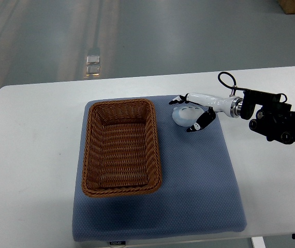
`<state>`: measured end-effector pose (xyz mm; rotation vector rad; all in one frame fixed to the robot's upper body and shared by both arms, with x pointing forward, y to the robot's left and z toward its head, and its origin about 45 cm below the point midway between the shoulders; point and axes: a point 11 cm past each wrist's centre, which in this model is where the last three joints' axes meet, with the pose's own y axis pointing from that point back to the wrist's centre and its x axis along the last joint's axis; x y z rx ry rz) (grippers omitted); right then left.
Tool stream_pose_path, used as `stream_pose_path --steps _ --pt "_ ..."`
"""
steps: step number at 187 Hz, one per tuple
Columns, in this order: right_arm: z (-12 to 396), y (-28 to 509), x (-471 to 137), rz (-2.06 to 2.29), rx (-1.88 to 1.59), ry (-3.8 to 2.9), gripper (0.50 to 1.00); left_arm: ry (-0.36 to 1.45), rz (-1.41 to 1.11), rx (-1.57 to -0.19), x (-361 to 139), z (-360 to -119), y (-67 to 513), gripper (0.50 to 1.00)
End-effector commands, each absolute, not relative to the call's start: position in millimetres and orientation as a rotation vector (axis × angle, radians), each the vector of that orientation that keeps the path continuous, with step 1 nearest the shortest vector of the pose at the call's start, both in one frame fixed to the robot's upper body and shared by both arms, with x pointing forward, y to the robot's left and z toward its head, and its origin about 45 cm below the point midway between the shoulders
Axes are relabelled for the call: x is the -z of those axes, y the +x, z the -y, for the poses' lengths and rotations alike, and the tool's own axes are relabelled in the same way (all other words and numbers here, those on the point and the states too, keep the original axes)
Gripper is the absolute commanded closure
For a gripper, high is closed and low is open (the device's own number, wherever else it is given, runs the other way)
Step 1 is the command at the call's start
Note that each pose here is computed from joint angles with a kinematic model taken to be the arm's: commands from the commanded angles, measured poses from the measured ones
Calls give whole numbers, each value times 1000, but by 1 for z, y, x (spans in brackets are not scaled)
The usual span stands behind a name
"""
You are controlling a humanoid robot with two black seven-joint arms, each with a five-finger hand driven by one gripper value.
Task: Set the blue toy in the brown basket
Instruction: 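Lower the right hand over the plush toy and close fingers around it, then lift the held plush toy and carry it over the brown basket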
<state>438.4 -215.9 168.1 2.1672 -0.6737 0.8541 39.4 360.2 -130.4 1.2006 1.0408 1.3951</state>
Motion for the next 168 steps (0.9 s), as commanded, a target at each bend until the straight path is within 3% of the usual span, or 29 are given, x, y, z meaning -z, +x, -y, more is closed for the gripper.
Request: stream_pose_path --steps 1,31,47,54,69,115,168 --pt "218 441 -163 673 -876 2133 660 1200 -1039 -1397 130 -360 40 500" --pt "220 442 -161 652 -910 2099 752 1200 -1039 -1397 130 -360 40 500" --pt "221 441 -159 645 -910 2094 844 1199 -1040 -1396 130 -360 40 500" --pt "223 441 -159 645 -910 2091 918 1201 -1039 -1396 130 -360 40 500" --pt "224 443 -162 651 -916 2087 1000 1200 -1039 -1397 130 -360 40 500" --pt "214 461 -199 709 -1000 2098 1000 1201 -1041 -1396 130 -360 40 500" --pt "141 472 -267 632 -1184 2204 1000 1201 -1041 -1396 130 -360 39 500"
